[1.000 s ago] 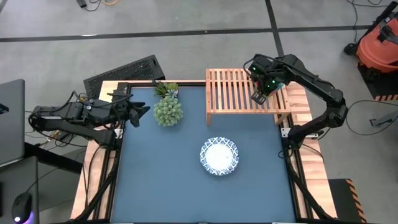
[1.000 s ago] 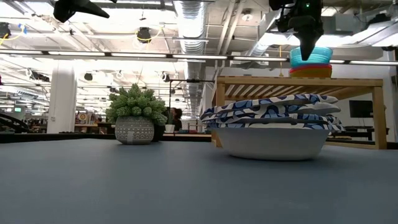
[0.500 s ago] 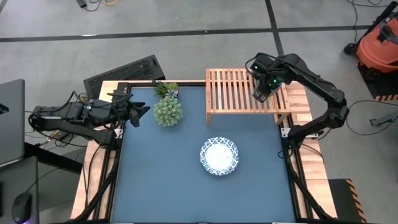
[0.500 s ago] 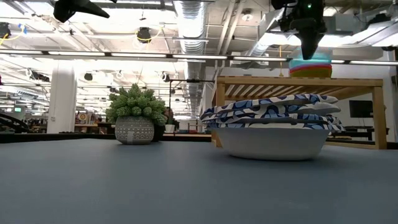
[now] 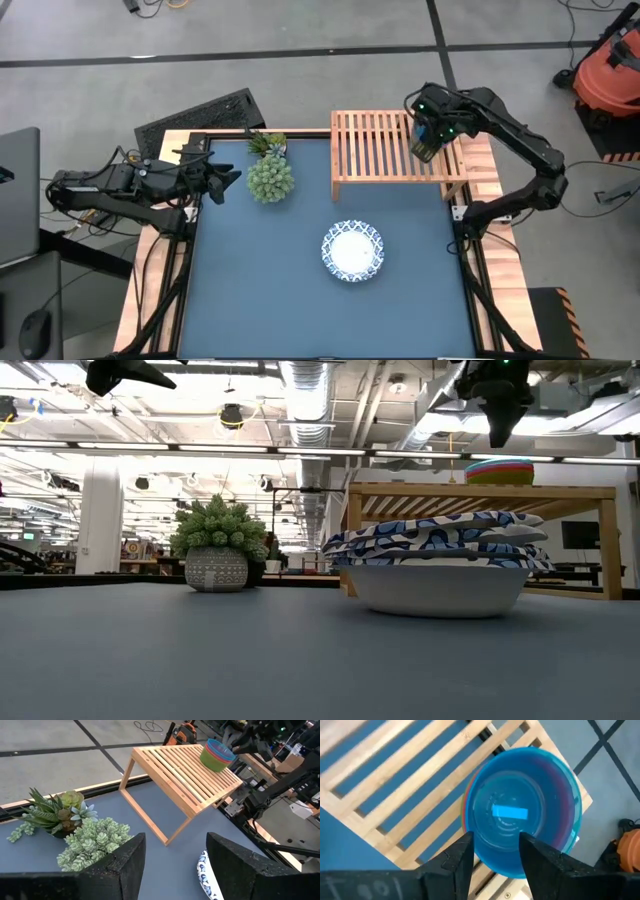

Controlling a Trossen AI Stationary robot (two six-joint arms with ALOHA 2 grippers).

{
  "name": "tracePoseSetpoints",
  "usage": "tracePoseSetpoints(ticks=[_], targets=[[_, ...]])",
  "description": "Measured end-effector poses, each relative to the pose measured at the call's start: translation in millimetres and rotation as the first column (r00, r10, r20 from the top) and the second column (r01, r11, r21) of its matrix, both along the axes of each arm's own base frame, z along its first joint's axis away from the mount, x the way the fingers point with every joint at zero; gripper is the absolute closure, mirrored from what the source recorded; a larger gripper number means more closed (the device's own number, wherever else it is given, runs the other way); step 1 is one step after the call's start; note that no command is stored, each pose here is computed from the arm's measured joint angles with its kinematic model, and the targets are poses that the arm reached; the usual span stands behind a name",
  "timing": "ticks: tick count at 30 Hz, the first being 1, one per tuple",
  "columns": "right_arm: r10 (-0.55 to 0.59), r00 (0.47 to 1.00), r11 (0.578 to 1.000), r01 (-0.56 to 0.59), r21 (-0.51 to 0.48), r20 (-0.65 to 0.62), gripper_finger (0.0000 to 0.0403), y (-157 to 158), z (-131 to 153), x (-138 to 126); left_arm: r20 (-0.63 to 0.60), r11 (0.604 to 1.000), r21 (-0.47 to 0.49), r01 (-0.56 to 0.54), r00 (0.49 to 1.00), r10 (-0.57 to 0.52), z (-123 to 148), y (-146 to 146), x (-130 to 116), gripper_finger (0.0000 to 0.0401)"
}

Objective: Place and stack bowls onto a shelf
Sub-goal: Put the blue bowl on the shelf

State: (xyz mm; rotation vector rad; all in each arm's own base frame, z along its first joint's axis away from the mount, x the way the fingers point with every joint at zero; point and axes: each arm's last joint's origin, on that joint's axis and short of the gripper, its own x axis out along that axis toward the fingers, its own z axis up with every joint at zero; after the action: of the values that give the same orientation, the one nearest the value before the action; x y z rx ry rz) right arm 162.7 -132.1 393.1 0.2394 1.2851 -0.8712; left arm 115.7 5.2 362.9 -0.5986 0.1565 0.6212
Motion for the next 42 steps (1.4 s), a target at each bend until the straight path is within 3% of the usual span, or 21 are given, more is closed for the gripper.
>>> tracePoseSetpoints(ticks=[5,9,13,17,22,27,31,42], targets=[[0.013,0.980,1.000,-0.015,0.008,0.198,0.0223,9,11,2,0.000,1.000,0.000,0.000,1.000,0.000,0,0,0,0.0205],[0.055,0.914,0.992,-0.097,0.085,0.401,0.0223,29,22,5,0.000,1.000,0.000,0.000,1.000,0.000,0,0,0,0.0205],[0.026,0.869,0.979,-0.123,0.165,0.494,0.0223,54,26,13,0.000,1.000,0.000,0.000,1.000,0.000,0,0,0,0.0205],[0.072,0.873,0.956,-0.199,0.218,0.482,0.0223,85,15,27,0.000,1.000,0.000,0.000,1.000,0.000,0,0,0,0.0205],[0.256,0.874,0.897,-0.374,0.236,0.413,0.0223,128,-10,48,-0.001,1.000,0.000,0.000,1.000,0.000,0,0,0,0.0205],[0.455,0.785,0.795,-0.571,0.205,0.420,0.0223,169,-38,64,0.000,1.000,0.000,0.000,1.000,0.000,0,0,0,0.0205],[0.537,0.713,0.726,-0.662,0.183,0.451,0.0223,195,-57,72,0.003,1.000,-0.006,-0.001,1.000,0.001,0,0,0,0.0205],[0.657,0.649,0.626,-0.753,0.201,0.384,0.0223,235,-93,88,-0.041,0.998,-0.030,0.049,0.998,-0.050,-5,-3,12,0.0205]])
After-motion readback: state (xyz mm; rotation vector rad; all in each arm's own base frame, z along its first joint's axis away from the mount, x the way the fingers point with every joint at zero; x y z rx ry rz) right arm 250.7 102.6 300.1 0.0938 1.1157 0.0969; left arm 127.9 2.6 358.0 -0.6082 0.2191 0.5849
